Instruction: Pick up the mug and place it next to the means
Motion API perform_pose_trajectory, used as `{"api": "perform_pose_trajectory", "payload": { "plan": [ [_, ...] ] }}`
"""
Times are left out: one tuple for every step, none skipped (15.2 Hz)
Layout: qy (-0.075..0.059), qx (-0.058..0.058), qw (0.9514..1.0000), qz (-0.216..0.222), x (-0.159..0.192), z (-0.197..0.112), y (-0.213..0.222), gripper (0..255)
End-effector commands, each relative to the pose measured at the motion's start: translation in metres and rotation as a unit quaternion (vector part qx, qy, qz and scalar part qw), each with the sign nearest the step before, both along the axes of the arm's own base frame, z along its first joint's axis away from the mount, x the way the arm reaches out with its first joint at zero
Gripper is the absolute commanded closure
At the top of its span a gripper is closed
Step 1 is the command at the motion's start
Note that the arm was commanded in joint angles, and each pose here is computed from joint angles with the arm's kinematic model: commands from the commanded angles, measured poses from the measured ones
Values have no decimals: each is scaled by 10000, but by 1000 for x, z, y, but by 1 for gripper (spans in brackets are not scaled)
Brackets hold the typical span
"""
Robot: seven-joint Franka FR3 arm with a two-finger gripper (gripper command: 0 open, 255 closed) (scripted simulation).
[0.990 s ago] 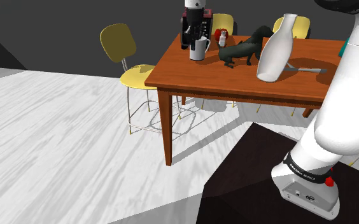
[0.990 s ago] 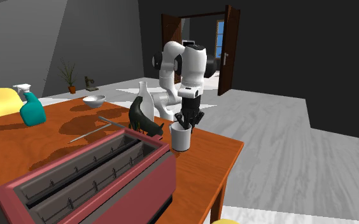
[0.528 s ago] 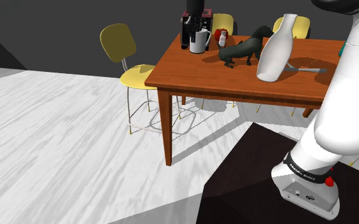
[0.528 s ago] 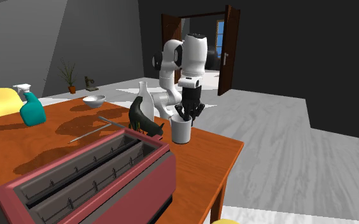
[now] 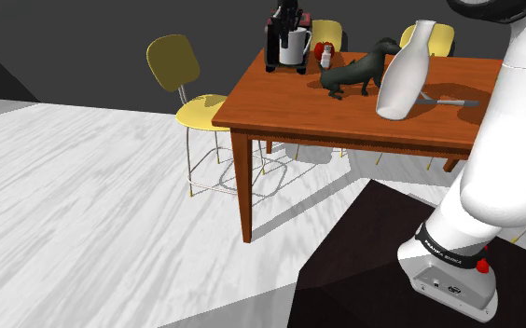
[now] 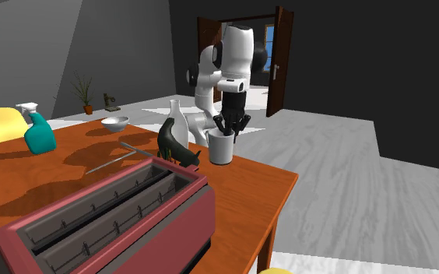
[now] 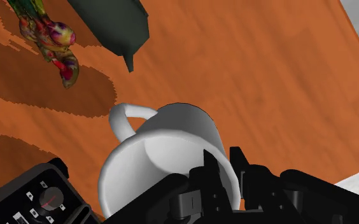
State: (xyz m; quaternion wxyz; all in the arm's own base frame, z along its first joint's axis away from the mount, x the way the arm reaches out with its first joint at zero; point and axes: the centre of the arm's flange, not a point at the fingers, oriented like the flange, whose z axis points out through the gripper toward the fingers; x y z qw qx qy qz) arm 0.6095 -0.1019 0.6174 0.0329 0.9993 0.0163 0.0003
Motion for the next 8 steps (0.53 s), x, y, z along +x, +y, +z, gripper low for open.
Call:
{"api": "perform_pose_trajectory", "payload": {
  "plan": [
    [1, 1, 10000, 0, 1, 11, 1, 255],
    [1, 1, 10000, 0, 1, 16, 1, 255],
    [1, 1, 10000, 0, 1, 21, 1, 255],
    [1, 1, 10000, 0, 1, 26, 1, 255],
    [1, 1, 10000, 0, 1, 32, 1, 255],
    [1, 1, 10000, 0, 1, 37, 1, 255],
    [1, 1, 10000, 0, 1, 42, 1, 255],
    [1, 1, 10000, 0, 1, 48, 1, 255]
  ]
}}
